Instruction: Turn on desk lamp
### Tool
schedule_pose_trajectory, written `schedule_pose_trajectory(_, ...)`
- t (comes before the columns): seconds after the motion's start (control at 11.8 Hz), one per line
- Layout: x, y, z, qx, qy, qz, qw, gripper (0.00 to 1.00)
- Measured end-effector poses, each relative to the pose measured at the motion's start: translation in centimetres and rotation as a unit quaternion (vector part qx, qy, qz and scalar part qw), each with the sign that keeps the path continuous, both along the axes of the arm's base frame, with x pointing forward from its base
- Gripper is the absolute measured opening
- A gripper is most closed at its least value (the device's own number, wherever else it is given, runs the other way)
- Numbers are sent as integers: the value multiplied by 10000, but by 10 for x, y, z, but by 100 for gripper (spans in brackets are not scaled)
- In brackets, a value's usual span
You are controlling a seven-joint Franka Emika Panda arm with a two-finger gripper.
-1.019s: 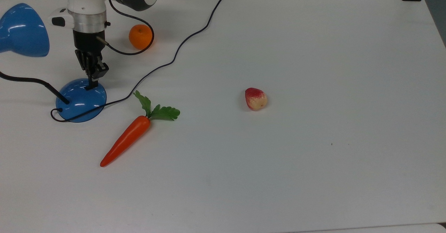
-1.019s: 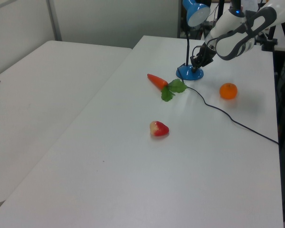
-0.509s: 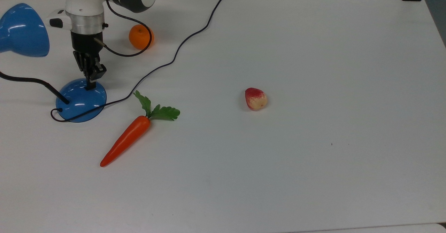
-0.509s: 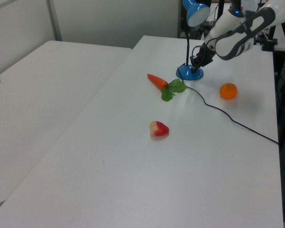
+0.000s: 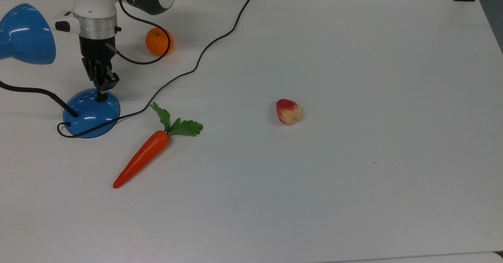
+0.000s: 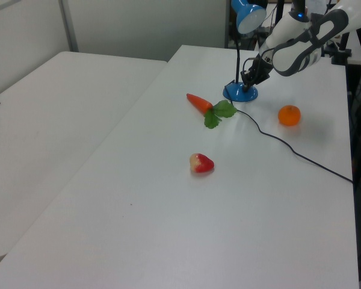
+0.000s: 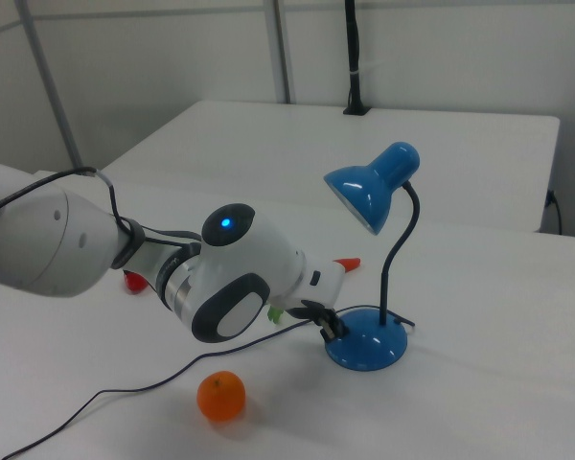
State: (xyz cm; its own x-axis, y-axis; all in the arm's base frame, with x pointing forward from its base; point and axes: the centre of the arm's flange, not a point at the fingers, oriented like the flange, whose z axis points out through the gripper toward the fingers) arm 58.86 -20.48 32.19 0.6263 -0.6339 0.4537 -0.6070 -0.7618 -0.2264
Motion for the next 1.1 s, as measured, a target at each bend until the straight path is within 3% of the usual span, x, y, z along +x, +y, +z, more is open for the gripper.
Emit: schedule_pose_trajectory(1.1, 3, -7, 0, 23, -39, -84, 10000, 1)
